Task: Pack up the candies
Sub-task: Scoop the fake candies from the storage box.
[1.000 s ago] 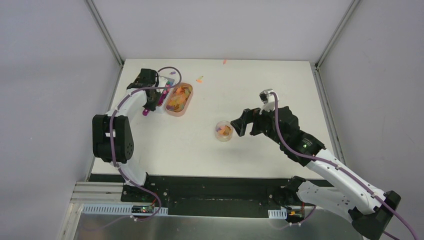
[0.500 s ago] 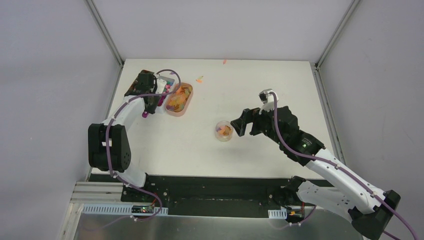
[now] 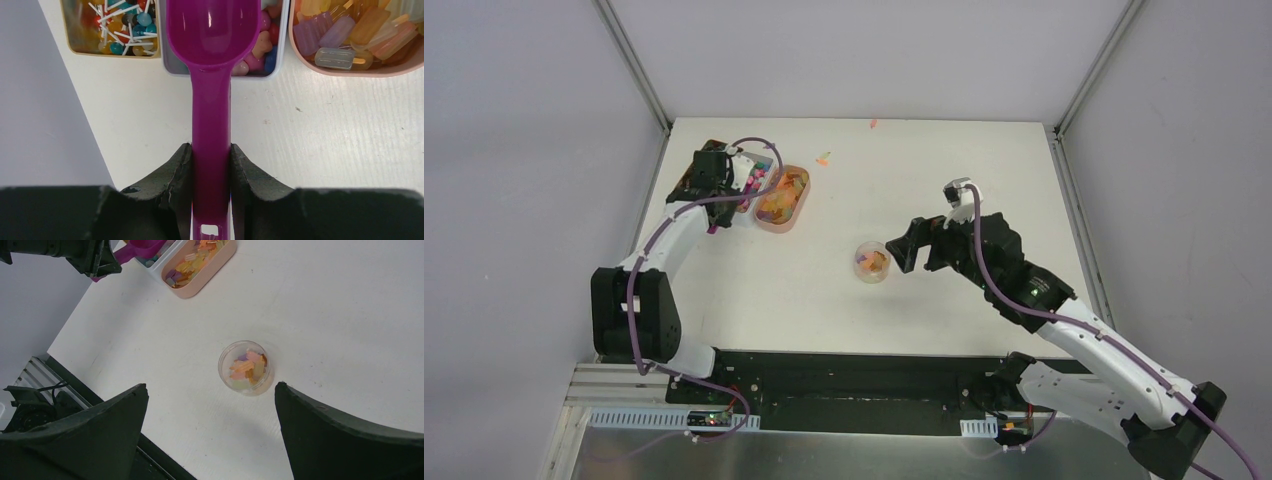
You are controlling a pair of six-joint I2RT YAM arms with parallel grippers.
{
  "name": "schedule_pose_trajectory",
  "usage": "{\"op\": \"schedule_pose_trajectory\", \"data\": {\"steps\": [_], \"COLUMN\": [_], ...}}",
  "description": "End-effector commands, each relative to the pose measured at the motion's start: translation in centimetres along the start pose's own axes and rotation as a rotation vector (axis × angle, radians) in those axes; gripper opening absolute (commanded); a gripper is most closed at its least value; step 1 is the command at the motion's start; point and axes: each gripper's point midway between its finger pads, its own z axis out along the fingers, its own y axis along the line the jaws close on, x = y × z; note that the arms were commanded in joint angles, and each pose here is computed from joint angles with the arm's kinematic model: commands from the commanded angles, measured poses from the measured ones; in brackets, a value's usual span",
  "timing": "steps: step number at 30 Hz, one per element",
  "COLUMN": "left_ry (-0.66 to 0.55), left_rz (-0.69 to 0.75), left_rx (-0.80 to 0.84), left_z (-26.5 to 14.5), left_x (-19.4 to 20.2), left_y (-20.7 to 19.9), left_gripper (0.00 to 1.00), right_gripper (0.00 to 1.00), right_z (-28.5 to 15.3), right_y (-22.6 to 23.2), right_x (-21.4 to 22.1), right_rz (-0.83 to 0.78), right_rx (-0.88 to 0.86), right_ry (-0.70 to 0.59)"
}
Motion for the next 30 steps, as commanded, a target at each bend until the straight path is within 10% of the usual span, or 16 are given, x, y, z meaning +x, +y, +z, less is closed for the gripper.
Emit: {"op": "schedule_pose_trajectory", "data": {"steps": [1, 30], "left_ry": [-0.157, -0.486], "left_rz": [-0.018, 0.062], "left_rx": [-0.037, 0.268], "left_z": [-2.8, -14.2], "left_x": [-3.0, -8.2], "left_y": [1.5, -3.3], "left_gripper": [0.00, 0.00], "right_gripper": [1.00, 1.00], "right_z": [-1.2, -2.7], "right_y": [0.8, -1.8], "right_x": [-2.9, -2.8], "right_rz": [-0.001, -0.072], "right_rx": [-0.018, 0.094], "right_ry": [-0.091, -0.112]}}
